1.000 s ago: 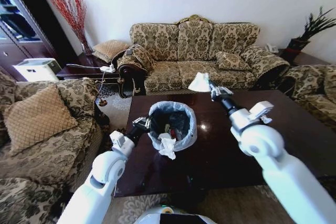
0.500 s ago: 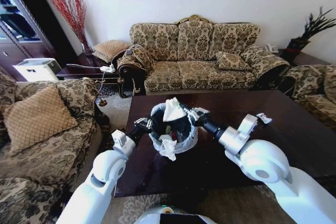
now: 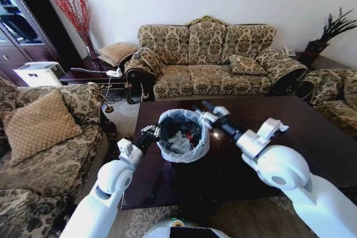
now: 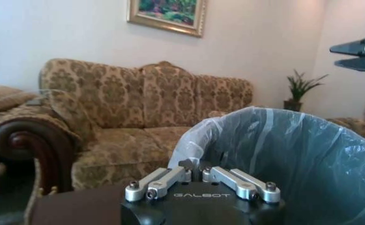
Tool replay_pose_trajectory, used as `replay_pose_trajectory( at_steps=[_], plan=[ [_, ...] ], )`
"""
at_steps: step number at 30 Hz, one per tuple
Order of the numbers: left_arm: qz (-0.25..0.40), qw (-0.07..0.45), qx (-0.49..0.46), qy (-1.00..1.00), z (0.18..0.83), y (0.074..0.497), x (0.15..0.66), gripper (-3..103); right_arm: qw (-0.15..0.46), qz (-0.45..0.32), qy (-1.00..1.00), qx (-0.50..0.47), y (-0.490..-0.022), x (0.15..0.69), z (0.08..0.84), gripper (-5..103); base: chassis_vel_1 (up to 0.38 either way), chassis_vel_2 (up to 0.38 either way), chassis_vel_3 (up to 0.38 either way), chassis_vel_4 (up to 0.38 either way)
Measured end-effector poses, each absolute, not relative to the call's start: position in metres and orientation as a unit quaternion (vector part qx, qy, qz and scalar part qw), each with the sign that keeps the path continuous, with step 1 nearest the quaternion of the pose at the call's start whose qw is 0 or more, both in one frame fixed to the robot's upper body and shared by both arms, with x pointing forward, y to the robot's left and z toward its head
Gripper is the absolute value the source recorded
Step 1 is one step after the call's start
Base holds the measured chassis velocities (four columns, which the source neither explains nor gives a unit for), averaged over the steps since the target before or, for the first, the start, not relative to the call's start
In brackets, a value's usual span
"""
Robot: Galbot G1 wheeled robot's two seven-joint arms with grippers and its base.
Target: Move to the front of the table and place the trash on the table into the trash bin.
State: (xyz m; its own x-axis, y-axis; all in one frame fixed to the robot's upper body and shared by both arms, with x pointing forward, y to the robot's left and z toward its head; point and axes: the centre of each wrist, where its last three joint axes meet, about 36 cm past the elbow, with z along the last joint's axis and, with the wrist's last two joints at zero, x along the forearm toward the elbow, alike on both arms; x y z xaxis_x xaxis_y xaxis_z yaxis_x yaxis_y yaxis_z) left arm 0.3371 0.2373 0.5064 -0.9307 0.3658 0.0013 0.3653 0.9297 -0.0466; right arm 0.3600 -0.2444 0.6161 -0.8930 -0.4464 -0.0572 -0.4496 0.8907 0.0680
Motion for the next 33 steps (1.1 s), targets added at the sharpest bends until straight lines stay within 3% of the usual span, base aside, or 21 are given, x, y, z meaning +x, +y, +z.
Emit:
replay_pose_trajectory(
  at_steps=[1, 3, 4, 6, 9, 23, 33],
  plan=[
    [0.023, 0.001, -0.177, -0.984, 0.508, 0.239, 0.334, 3, 0.025, 0.025, 0.979, -0.203, -0.249, 0.367, 0.611, 78, 0.0, 0.0, 0.0, 0.0],
    [0.025, -0.005, -0.164, -0.986, 0.51, 0.24, 0.33, 3, 0.029, 0.0, 0.987, -0.158, -0.259, 0.375, 0.601, 78, 0.0, 0.0, 0.0, 0.0],
    [0.028, -0.008, -0.158, -0.987, 0.511, 0.24, 0.329, 3, 0.026, -0.013, 0.992, -0.123, -0.268, 0.376, 0.596, 89, 0.0, 0.0, 0.0, 0.0],
    [0.03, -0.01, -0.155, -0.987, 0.512, 0.239, 0.33, 3, 0.018, -0.017, 0.995, -0.099, -0.275, 0.374, 0.591, 89, 0.0, 0.0, 0.0, 0.0],
    [0.035, -0.013, -0.153, -0.987, 0.512, 0.237, 0.331, 3, -0.029, -0.022, 0.999, -0.033, -0.294, 0.358, 0.559, 99, 0.0, 0.0, 0.0, 0.0],
    [0.032, -0.015, -0.156, -0.987, 0.512, 0.236, 0.329, 3, -0.048, -0.018, 0.999, -0.005, -0.286, 0.348, 0.521, 100, -0.014, -0.017, 0.012, 0.015],
    [0.032, -0.022, -0.158, -0.987, 0.516, 0.236, 0.326, 3, -0.05, -0.027, 0.998, -0.006, -0.28, 0.354, 0.517, 100, -0.18, -0.206, 0.202, 0.182]
  ],
)
